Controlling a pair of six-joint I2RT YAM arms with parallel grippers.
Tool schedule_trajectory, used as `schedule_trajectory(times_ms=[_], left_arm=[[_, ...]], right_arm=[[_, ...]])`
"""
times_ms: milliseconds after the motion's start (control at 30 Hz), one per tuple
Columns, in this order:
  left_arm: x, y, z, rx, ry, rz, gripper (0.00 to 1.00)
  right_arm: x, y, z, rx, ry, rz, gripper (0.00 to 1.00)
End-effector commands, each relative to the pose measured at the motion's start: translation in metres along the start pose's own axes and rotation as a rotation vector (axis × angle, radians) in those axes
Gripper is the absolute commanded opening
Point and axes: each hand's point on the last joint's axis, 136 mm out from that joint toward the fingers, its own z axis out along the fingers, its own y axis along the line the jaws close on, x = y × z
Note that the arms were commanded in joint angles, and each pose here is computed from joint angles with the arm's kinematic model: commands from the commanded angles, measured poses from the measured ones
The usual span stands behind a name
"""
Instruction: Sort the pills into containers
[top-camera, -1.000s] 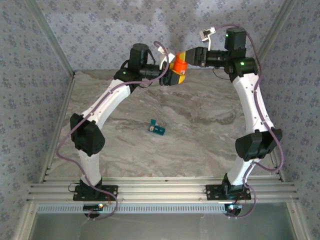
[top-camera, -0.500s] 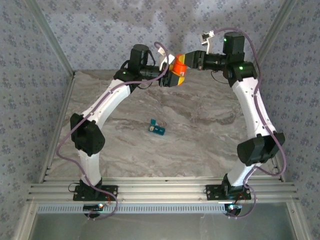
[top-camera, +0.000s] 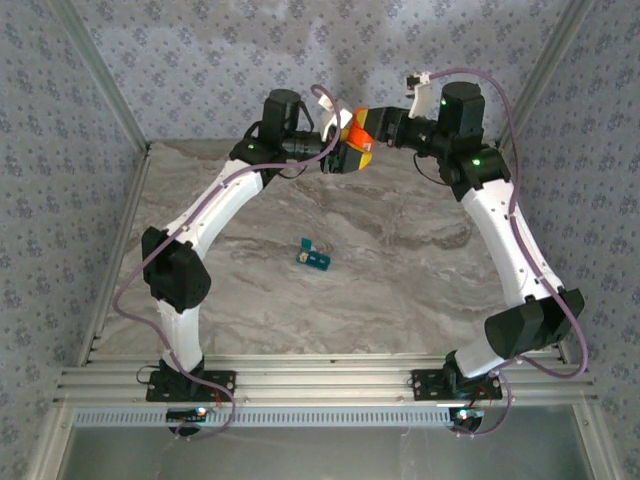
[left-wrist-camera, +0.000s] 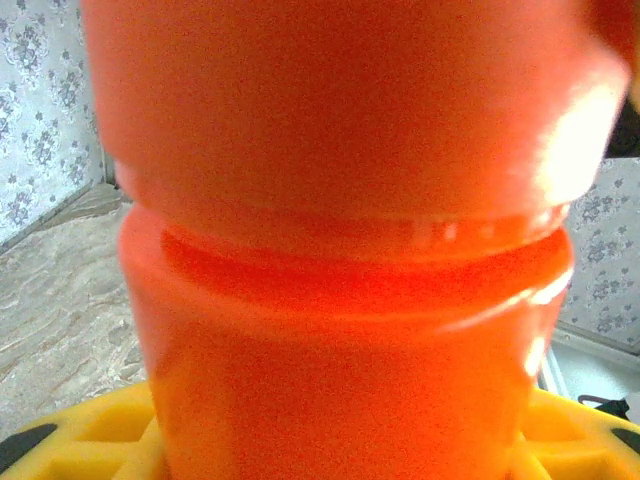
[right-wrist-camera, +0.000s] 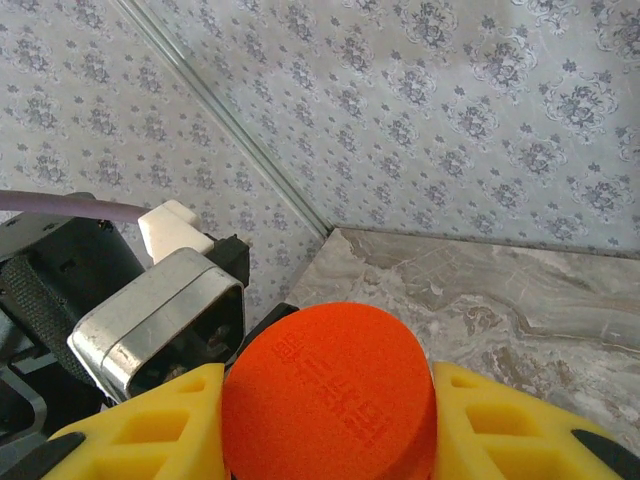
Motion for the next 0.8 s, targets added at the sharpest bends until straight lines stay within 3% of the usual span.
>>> schedule_trajectory(times_ms=[0, 233, 400, 500, 767], left_arm=[[-0.045, -0.007, -0.014, -0.028, -0.123, 0.104, 0.00], [-0.042, -0.005, -0.012, -0.030, -0.114, 0.100, 0.00], [-0.038, -0.004, -0.011, -0.025, -0.099, 0.096, 0.00], [-0.035, -0.004, -0.010, -0.023, -0.091, 0.092, 0.00], [-0.033, -0.010, -0.011, 0.015, -0.069, 0.090, 0.00]], right_arm=[[0.035, -0.010, 0.010, 0.016, 0.126, 0.061, 0.39], [0.012, -0.007, 0.003, -0.012, 0.097, 0.069, 0.45], [-0.010, 0.001, -0.013, -0.075, 0.074, 0.054, 0.67], [-0.020, 0.006, -0.027, -0.112, 0.055, 0.031, 0.75], [-0.031, 0.001, -0.050, -0.199, 0.065, 0.011, 0.80]])
